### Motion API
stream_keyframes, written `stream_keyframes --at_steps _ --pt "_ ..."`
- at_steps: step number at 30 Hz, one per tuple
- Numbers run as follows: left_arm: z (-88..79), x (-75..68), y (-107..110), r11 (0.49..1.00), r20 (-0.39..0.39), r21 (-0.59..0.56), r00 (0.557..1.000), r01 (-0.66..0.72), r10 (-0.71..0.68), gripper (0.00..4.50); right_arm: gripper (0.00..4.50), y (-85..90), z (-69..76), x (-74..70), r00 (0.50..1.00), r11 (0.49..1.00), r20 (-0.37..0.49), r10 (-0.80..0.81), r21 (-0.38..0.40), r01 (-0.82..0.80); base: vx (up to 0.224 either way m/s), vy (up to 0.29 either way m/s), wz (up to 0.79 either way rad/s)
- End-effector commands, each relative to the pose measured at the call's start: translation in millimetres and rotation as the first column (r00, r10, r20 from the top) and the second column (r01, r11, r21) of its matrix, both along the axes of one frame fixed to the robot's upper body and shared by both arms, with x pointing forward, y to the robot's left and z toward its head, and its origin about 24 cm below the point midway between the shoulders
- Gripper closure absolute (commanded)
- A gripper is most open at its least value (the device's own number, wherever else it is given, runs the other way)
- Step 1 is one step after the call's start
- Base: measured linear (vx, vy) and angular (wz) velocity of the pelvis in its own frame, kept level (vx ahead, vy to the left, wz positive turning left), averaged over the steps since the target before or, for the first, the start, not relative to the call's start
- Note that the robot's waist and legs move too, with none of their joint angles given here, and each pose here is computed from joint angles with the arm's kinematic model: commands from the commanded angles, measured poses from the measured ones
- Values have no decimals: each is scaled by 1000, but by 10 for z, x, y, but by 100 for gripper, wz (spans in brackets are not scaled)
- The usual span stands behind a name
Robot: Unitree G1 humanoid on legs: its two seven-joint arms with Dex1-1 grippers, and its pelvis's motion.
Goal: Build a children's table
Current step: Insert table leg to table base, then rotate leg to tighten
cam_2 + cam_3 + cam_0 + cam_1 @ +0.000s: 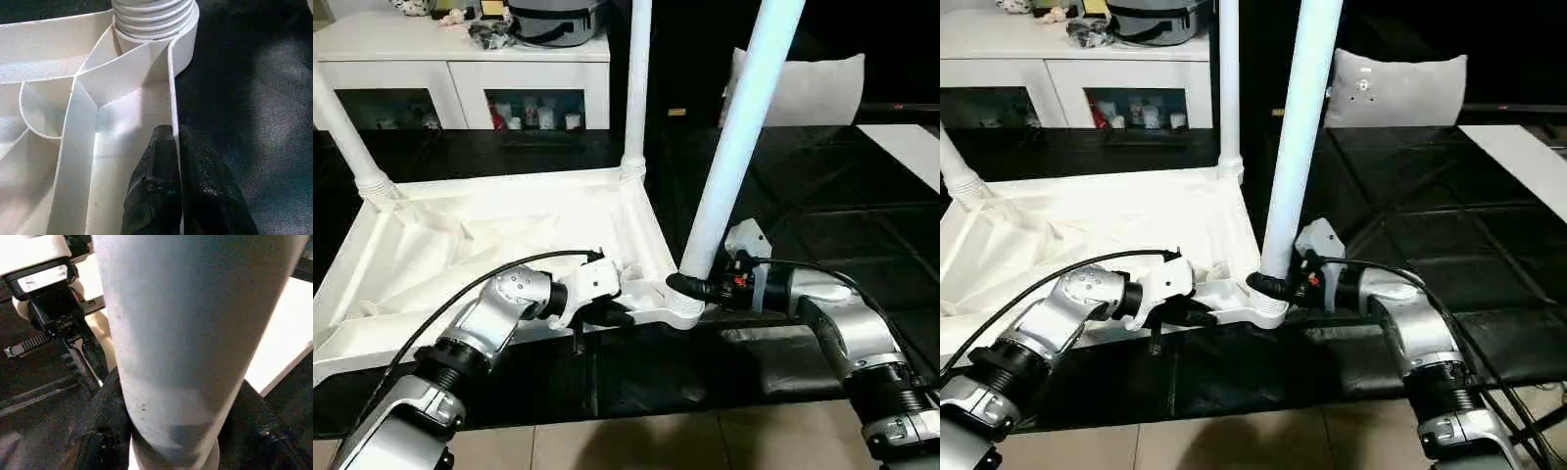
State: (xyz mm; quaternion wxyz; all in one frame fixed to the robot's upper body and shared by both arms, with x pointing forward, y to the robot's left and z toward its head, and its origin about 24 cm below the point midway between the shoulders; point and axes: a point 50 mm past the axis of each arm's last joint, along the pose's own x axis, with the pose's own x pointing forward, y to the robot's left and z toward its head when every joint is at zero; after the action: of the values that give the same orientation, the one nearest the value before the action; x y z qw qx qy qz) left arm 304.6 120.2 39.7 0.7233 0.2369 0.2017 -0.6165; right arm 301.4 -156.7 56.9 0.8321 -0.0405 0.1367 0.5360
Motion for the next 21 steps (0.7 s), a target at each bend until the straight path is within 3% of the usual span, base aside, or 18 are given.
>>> stream_keyframes --at_steps 1,8,11,12,14,17,19,21 --pt "-14 42 130 997 12 71 1000 -28 27 450 262 16 -346 -195 982 996 -178 64 -57 -76 0 0 0" --pt "-34 13 138 997 -38 49 997 -58 60 450 262 40 -426 -186 983 990 -182 15 -133 -40 0 0 0" --pt "-37 3 119 989 -63 18 987 -144 145 450 263 76 -443 -122 977 985 -171 -126 -137 103 0 0 0" --pt "-33 6 70 971 -53 -5 970 -238 237 450 263 123 -434 -83 961 970 -162 -226 -125 207 0 0 0" --pt "-29 6 53 964 -50 -13 963 -267 266 450 263 137 -432 -71 953 963 -159 -257 -123 239 0 0 0" --pt "16 12 -88 916 -30 -56 918 -398 396 450 263 204 -448 -5 908 920 -158 -387 -128 370 0 0 0" --pt "56 -4 -267 883 -37 -94 887 -461 459 450 263 238 -473 81 843 856 -156 -515 -142 496 -15 61 -8" --pt "82 -28 -374 878 -39 -109 885 -465 464 450 263 257 -494 113 811 823 -147 -566 -163 544 -10 65 -8"
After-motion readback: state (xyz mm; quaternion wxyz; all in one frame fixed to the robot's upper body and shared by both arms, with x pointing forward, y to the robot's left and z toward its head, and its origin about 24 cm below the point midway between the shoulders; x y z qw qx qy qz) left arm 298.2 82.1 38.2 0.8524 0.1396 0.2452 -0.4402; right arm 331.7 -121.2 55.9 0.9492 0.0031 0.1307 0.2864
